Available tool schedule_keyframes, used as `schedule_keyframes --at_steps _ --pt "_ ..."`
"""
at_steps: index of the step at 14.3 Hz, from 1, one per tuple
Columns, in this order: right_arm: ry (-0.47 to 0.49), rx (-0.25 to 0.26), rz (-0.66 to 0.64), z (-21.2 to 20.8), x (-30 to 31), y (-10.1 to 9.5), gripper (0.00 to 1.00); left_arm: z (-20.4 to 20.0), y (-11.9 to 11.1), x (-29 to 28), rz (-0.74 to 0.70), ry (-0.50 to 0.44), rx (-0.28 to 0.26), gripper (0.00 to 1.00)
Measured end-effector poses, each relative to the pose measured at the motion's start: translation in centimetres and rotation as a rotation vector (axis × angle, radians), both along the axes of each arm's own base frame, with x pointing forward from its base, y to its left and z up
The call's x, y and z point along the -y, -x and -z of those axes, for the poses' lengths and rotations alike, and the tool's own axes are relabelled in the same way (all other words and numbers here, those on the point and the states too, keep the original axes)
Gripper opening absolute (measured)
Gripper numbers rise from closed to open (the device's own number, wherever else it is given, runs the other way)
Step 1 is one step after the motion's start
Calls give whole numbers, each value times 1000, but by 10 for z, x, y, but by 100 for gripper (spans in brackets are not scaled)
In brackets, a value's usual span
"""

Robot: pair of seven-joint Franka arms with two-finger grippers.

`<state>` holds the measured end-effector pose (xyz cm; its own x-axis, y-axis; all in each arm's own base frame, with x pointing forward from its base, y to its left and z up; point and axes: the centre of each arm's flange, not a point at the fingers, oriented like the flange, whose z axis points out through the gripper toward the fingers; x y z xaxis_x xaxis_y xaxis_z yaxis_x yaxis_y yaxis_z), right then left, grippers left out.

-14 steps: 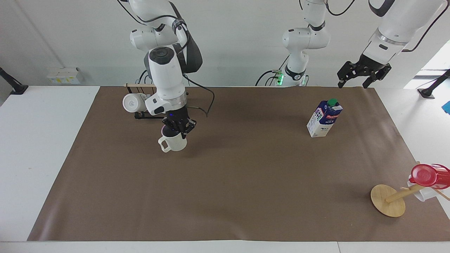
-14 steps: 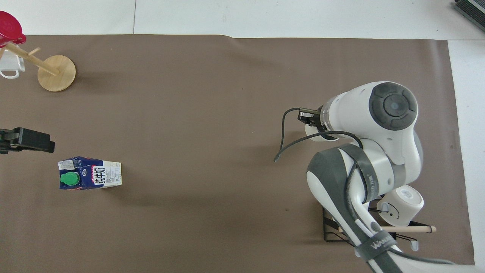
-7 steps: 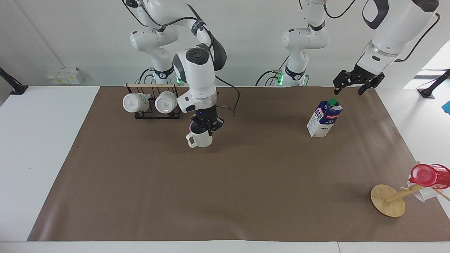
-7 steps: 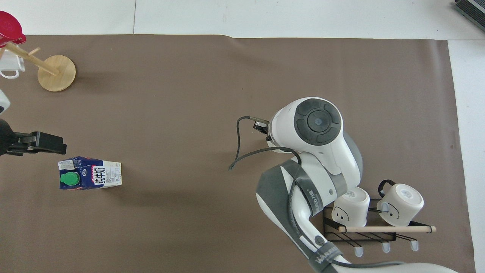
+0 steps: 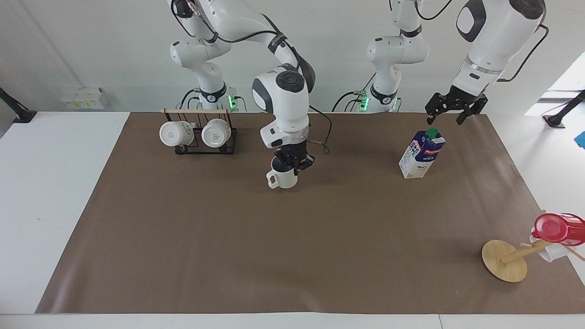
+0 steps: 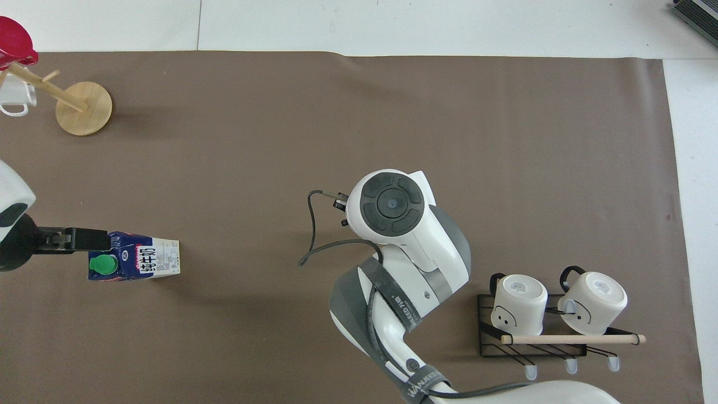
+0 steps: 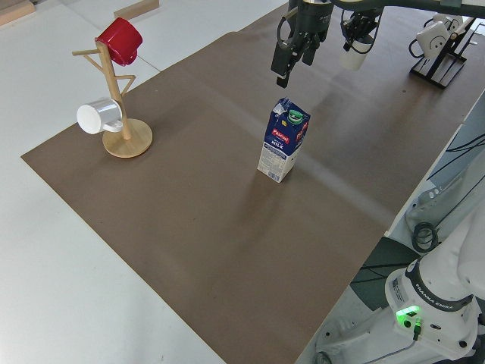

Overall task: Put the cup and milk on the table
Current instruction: 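Carry the mug toward the center while the left gripper reaches the carton, then set the mug down mid-table while the left gripper grasps the carton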

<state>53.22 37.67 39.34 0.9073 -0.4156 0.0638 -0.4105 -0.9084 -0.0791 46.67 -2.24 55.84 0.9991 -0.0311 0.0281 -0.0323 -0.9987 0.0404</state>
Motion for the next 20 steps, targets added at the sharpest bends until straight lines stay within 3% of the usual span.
schedule_keyframes --at_steps 8,17,18,20 --pt "32 12 -52 21 -24 10 4 51 8 -3 55 -18 67 100" --pt "42 -1 -78 43 -35 18 4 78 13 -4 125 -36 90 100" --pt "43 -1 -78 43 -35 18 9 82 14 -4 129 -37 85 100" --pt "45 4 -80 42 -35 17 31 85 15 -4 135 -38 85 100"
